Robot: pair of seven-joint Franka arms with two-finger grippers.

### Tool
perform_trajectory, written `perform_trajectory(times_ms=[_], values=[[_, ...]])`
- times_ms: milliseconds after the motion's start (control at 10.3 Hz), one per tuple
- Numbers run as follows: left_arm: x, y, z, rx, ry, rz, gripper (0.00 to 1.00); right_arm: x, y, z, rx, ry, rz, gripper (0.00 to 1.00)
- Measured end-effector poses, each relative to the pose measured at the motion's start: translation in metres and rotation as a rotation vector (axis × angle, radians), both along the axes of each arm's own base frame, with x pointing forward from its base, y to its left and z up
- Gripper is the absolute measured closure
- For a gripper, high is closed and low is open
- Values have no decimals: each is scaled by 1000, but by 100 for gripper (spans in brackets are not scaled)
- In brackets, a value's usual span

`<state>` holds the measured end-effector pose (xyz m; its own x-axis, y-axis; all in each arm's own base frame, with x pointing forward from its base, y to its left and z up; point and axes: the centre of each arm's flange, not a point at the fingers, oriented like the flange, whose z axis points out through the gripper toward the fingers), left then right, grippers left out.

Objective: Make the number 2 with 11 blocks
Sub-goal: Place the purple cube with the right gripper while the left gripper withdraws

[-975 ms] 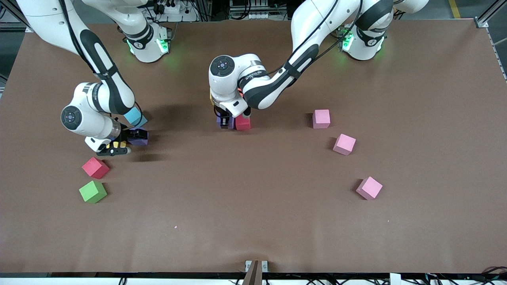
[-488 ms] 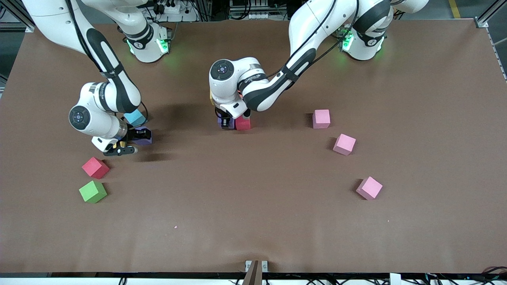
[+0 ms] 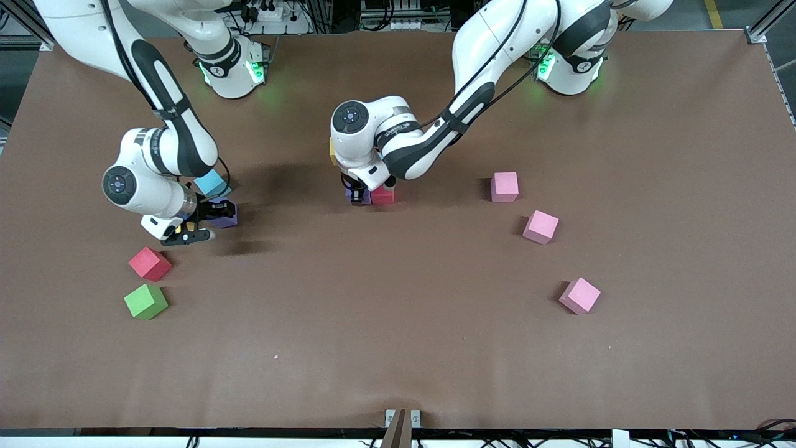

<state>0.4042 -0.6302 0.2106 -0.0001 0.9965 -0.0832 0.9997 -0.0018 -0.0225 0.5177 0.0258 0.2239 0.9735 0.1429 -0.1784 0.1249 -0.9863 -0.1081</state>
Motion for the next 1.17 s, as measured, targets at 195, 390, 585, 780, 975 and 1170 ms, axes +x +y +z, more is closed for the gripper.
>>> perform_trajectory(times_ms=[195, 390, 585, 780, 975, 1170], values=[[2, 1, -3, 3, -1, 3, 42, 11, 2, 28, 8, -6, 6, 44], [2, 2, -8, -1, 0, 4, 42, 14, 3, 35, 10, -16, 7, 44], [1, 1, -15, -8, 3, 5, 42, 14, 4, 35, 10, -16, 9, 44], [0, 1, -21, -10, 6, 4, 42, 15, 5, 36, 11, -18, 11, 44], [0, 0, -21, -12, 5, 3, 31, 19, 14, 41, 12, -30, 24, 44], [0, -2, -17, -19, 3, 4, 5, 21, 39, 46, -7, -43, 104, 44]])
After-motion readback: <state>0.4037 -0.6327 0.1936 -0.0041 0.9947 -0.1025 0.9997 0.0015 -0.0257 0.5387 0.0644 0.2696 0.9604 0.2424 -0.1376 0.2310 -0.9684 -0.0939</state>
